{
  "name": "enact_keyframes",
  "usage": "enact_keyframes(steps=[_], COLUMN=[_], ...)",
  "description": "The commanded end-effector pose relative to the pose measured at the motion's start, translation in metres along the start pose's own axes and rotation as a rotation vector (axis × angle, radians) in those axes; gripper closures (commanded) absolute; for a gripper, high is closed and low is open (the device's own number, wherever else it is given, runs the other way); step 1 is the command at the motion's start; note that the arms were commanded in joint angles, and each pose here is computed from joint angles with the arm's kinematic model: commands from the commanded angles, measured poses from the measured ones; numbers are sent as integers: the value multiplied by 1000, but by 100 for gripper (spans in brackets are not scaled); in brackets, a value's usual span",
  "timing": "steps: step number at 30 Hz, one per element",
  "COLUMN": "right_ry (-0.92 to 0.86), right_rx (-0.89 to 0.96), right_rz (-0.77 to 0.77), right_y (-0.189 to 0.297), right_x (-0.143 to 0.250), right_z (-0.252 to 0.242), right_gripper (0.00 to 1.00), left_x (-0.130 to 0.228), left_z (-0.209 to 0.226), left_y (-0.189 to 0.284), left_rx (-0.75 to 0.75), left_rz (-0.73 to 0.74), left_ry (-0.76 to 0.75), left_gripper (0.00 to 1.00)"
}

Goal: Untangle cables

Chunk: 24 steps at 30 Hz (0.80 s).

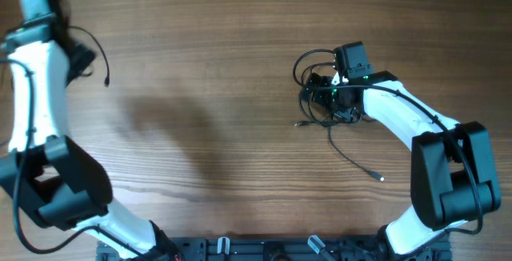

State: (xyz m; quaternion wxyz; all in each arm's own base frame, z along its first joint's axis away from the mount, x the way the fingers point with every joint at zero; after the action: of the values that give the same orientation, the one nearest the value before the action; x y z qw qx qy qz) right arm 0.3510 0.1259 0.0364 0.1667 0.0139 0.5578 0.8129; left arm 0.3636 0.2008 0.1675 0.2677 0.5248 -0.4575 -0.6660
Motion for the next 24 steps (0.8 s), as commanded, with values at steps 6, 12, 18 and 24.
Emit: enact_keyframes(steps=[6, 12, 18, 24], right_ry=[-3, -5, -9, -9], right_rx=[10, 13, 22, 22], right_rz=[-20, -15, 0, 0], right_y=[5, 5, 5, 5], right_x=[-1, 1, 4, 4], right_z=[0, -1, -3, -3], right_gripper=[0, 0, 0, 0], left_x=[-9, -8, -22, -25], left_z=[102, 123, 129, 135], left_y=[-47, -87, -114, -155], left_rx=[-277, -267, -214, -228], left_rz=[98, 58, 2, -1], left_ry=[770, 916, 978, 987], left_gripper=[0, 0, 5, 13])
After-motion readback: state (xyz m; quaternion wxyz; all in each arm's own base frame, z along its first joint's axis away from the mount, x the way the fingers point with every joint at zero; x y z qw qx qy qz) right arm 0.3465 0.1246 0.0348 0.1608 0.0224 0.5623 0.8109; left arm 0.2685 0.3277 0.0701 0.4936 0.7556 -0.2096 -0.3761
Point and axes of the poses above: each gripper's point midway between its finger pads, its own y axis back along the fingers, its own z axis along the line the jaws close on, x = y × z, the point moved 2 cm from there along y, back along the fingers, and after that the axes turned 7 degrees about y, right-handed, at the moved point
